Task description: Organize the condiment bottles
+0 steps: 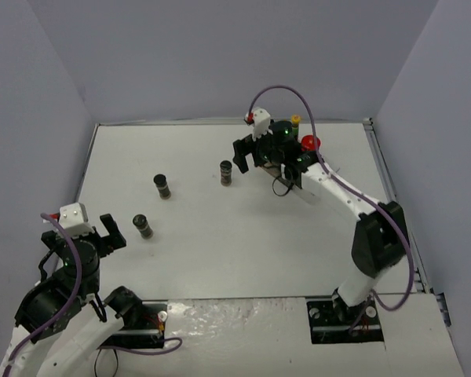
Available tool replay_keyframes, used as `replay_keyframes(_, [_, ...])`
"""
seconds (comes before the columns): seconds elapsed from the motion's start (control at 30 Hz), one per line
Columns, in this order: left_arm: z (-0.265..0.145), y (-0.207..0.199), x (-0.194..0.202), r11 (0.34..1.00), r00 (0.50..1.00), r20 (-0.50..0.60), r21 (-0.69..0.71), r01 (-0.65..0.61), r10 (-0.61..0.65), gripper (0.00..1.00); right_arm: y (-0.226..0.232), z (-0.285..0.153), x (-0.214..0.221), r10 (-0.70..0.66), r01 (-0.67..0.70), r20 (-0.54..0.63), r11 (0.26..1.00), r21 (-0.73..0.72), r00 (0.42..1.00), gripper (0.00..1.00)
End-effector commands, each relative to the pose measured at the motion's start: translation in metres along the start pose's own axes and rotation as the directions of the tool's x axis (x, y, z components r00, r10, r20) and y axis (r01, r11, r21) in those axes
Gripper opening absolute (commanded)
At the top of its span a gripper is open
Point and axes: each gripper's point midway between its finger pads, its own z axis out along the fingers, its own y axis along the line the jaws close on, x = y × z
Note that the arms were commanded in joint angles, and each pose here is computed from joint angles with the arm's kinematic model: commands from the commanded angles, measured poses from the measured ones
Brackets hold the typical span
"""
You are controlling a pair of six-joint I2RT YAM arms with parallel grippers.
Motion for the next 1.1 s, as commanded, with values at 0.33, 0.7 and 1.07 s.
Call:
replay_keyframes(0.33, [0.004, -0.008, -0.010, 1.000, 1.000, 0.010, 0.001, 0.013, -0.013, 0.97, 0.024, 0.104, 0.010, -0.115, 0.117, 0.023, 0.981, -0.157, 0.993, 0.96])
replay_keyframes(0.7, [0.005, -0.009, -0.011, 1.000, 1.000, 0.009, 0.005, 0.010, -0.010, 0.97, 0.027, 0.109, 0.022, -0.113, 0.112, 0.008, 0.979, -0.172, 0.994, 0.48])
replay_keyframes(1.07, [0.004, -0.010, -0.010, 1.000, 1.000, 0.010, 0.016, 0.010, -0.011, 0.97, 0.021, 0.027, -0.008, -0.110, 0.115, 0.066, 0.990, -0.079, 0.992, 0.00])
